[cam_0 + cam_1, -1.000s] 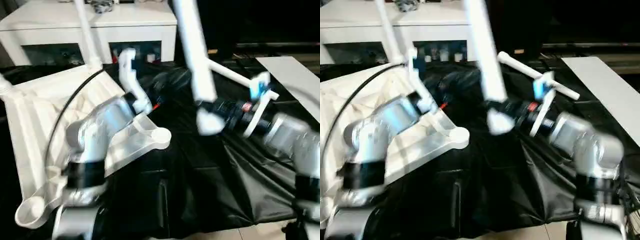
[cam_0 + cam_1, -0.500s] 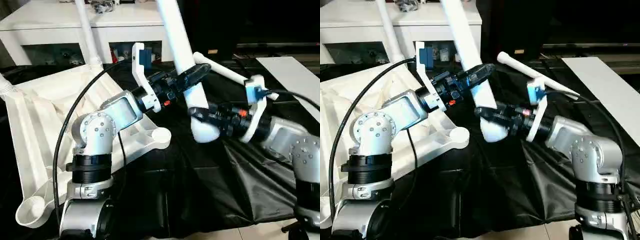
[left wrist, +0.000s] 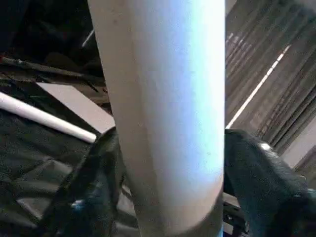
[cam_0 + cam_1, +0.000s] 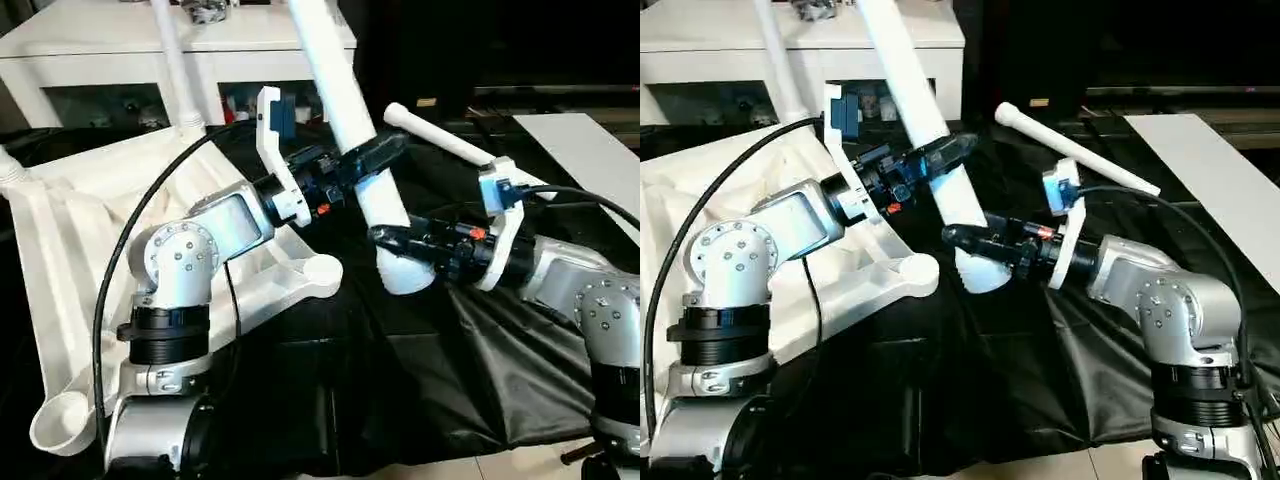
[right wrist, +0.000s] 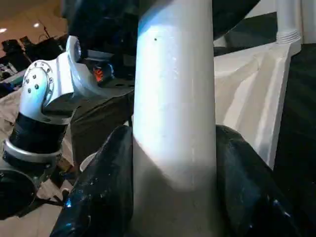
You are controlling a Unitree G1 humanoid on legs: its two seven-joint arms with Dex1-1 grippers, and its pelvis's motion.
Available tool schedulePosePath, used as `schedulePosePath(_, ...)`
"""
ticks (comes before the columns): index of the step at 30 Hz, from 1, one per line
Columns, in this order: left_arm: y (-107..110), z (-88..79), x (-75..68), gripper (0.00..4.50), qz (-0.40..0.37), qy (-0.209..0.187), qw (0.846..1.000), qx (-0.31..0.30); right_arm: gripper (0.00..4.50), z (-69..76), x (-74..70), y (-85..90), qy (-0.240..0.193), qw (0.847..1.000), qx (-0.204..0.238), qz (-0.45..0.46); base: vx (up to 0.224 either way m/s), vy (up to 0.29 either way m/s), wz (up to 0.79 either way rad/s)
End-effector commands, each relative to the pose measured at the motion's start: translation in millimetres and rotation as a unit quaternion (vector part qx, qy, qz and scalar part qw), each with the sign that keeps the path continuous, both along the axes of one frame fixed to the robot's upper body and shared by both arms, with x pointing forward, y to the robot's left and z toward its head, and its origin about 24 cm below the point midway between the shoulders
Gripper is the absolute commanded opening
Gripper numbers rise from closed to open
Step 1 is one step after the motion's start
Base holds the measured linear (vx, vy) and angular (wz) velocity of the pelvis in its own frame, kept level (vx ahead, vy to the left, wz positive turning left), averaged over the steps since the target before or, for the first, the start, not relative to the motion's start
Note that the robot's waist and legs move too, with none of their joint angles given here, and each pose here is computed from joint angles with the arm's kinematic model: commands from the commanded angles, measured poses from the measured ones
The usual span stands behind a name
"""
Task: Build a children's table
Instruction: Pick table leg
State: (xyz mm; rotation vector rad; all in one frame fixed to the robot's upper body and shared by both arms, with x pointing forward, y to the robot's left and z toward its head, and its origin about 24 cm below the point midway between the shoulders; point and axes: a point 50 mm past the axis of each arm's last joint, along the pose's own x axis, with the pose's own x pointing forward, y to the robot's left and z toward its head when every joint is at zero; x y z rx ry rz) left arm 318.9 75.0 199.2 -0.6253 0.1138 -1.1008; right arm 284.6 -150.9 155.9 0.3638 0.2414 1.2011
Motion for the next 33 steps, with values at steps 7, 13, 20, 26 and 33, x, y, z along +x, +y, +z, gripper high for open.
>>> schedulePosePath(7, -2, 4.7, 0.7, 2.4, -0.017, 0.0, 1.0, -0.002, 1.91, 7.8, -1.3, 1.3, -0.019, 1.0, -0.004, 0.016, 0.0, 0.0, 0.0)
schedulePosePath(13, 0, 7.6, 2.9, 2.01, -0.012, -0.004, 1.0, -0.007, 1.91, 8.2, 0.6, 1.9, -0.03, 0.999, -0.014, 0.01, 0.0, 0.0, 0.0)
schedulePosePath(20, 4, 15.3, 2.1, 1.93, -0.016, -0.025, 0.999, -0.011, 2.46, 7.1, 3.8, 4.5, -0.039, 0.999, -0.024, 0.006, 0.0, 0.0, 0.0)
schedulePosePath(26, 4, 17.7, 0.6, 1.92, -0.026, -0.063, 0.997, 0.026, 2.85, 6.6, 9.3, 7.0, -0.047, 0.998, -0.048, 0.01, 0.0, 0.0, 0.0)
schedulePosePath(33, 0, 14.1, -2.8, 1.91, -0.054, -0.099, 0.989, 0.094, 2.88, 9.2, 18.7, 6.7, -0.049, 0.993, -0.107, 0.021, 0.0, 0.0, 0.0)
